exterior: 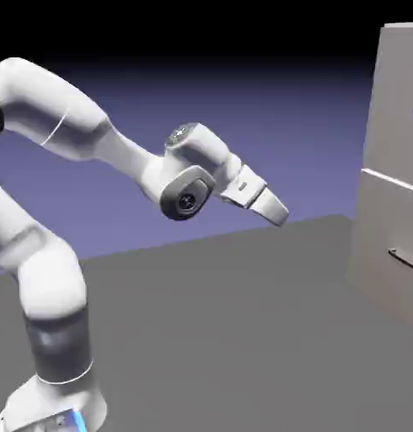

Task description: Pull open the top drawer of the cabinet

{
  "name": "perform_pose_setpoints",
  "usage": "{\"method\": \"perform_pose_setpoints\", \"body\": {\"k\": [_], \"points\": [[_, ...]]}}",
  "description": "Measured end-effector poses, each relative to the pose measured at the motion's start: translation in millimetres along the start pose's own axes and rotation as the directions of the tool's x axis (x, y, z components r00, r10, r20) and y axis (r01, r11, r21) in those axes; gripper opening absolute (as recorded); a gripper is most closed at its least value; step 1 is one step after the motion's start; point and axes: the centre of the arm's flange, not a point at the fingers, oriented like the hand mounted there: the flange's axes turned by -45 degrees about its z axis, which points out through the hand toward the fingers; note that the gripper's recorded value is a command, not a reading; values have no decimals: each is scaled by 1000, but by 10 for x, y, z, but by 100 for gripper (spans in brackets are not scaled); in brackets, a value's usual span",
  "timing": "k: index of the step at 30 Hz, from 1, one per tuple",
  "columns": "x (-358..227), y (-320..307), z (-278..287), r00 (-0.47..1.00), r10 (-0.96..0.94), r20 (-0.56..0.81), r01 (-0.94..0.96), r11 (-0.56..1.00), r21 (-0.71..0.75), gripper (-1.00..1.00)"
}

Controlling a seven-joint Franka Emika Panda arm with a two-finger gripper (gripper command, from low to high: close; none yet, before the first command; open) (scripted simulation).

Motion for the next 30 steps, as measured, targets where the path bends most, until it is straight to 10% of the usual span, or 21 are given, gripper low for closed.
{"method": "perform_pose_setpoints", "body": {"k": [16, 30], "points": [[1465, 278, -669, 600, -735, -315, 717, 669, -195, 0], [2147, 859, -514, -37, -996, -84, 859, 11, -512, 0]]}}
